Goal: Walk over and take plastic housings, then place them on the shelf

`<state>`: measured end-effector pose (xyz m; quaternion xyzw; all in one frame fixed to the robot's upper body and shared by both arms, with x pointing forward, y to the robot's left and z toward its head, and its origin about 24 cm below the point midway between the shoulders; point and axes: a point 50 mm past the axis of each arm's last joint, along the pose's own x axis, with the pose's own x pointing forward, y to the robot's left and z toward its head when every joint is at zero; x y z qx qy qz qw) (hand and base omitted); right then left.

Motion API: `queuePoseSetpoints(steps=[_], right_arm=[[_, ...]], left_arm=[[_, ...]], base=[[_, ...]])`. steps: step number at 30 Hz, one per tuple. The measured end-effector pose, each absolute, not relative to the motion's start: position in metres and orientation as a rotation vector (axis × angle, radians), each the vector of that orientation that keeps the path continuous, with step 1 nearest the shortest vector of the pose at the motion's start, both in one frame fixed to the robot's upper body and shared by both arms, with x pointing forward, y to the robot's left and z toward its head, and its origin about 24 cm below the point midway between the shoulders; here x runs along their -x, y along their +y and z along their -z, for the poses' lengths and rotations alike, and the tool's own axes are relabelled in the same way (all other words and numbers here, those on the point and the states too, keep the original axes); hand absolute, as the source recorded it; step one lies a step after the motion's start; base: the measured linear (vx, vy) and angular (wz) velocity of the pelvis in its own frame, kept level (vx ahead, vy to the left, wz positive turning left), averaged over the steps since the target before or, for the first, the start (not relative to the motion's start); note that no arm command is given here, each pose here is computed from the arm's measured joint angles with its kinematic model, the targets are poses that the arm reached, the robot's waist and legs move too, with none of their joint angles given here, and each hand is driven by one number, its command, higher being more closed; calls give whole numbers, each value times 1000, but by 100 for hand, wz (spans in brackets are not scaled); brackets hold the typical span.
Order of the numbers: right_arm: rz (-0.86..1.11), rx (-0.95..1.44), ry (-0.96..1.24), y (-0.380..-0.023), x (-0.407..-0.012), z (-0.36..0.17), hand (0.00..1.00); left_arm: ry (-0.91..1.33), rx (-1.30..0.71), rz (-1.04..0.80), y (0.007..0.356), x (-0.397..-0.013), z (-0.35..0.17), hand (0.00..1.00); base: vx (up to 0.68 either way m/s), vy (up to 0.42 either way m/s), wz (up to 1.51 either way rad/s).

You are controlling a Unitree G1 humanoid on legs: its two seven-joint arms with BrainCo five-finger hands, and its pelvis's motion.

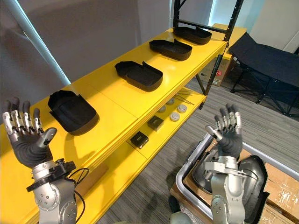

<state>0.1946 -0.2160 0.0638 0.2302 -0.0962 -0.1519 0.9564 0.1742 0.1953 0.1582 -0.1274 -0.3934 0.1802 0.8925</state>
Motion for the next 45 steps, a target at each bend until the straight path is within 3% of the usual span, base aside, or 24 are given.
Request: queuePoseSetpoints(steps=[6,14,28,45], right_arm=[[248,-512,-186,-206,-173,-58,0],[110,-618,-195,-164,-197,-62,0],[342,-374,-100,-225,-175,-39,0],[314,-487,-33,-194,-162,-22,0]], left_arm=[[-858,263,-295,179,-183,-171,0],[-810,185,-309,191,-180,-164,0],[-680,375,-427,199,-190,-133,0],[-731,344,-378,190,-180,-151,0]], base=[[-193,43,-81],[-28,-191,-37],[-70,-247,-32],[40,79,-24]])
